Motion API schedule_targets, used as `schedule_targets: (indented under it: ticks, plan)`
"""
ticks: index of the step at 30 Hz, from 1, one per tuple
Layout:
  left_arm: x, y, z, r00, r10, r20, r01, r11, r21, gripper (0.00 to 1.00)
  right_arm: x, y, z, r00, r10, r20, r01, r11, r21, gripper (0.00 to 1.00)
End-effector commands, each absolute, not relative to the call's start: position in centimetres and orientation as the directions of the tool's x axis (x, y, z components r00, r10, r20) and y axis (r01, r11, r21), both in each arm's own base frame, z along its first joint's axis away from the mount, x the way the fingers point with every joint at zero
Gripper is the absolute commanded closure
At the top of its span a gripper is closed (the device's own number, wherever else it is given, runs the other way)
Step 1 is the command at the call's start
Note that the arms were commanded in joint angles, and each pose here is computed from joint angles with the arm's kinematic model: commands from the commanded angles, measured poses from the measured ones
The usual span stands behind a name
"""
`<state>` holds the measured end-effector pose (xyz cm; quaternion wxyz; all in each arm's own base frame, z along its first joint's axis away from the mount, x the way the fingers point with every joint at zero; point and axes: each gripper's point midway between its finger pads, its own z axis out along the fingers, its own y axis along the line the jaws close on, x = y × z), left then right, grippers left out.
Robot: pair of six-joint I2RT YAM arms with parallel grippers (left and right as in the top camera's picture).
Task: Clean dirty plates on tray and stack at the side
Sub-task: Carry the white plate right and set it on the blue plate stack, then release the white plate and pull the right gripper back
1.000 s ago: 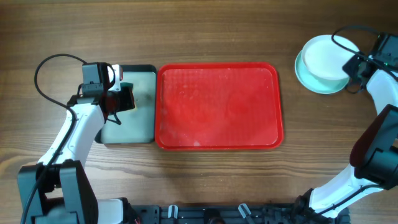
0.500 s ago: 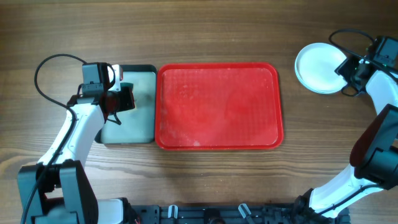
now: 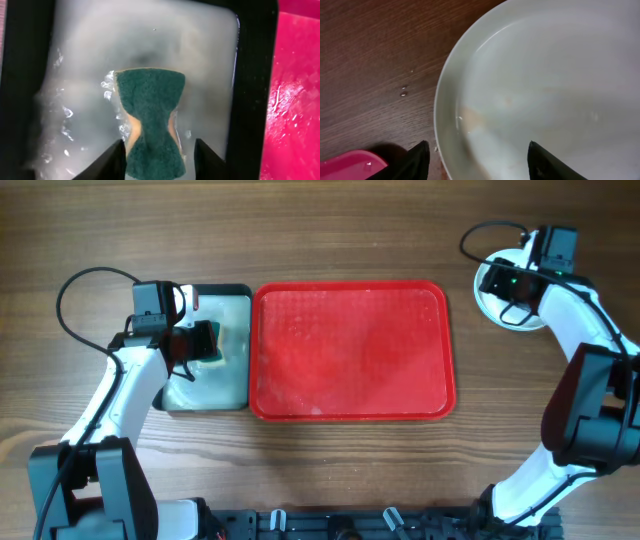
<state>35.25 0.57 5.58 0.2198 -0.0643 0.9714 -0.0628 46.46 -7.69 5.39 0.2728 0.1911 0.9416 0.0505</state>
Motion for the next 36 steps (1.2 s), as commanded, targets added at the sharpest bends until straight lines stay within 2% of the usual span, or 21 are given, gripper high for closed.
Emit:
schedule_targets:
  ticks: [1, 3, 5, 36]
  plan:
    - [35.11, 0.18, 5.31, -0.901, -0.142, -0.411, -0.083, 0.984, -0.159, 0.03, 46.39, -6.71, 4.81, -0.799, 0.358, -0.484, 0.3, 0.934, 0.195, 0.35]
    - [35.11, 0.18, 5.31, -0.901, -0.141, -0.411, -0.082, 0.984, -0.158, 0.0, 46.23, -6.55, 4.71, -0.804, 0.356, -0.477, 0.299, 0.934, 0.194, 0.3]
    - [34.69, 0.15, 5.11, -0.908, -0.142, -0.393, -0.085, 0.984, -0.158, 0.0, 46.18, -6.55, 4.68, -0.804, 0.358, -0.474, 0.301, 0.933, 0.195, 0.0]
    - [34.38, 0.13, 4.98, -0.914, -0.142, -0.38, -0.088, 0.984, -0.158, 0.0, 46.23, -6.8, 4.72, -0.8, 0.362, -0.478, 0.305, 0.932, 0.195, 0.0]
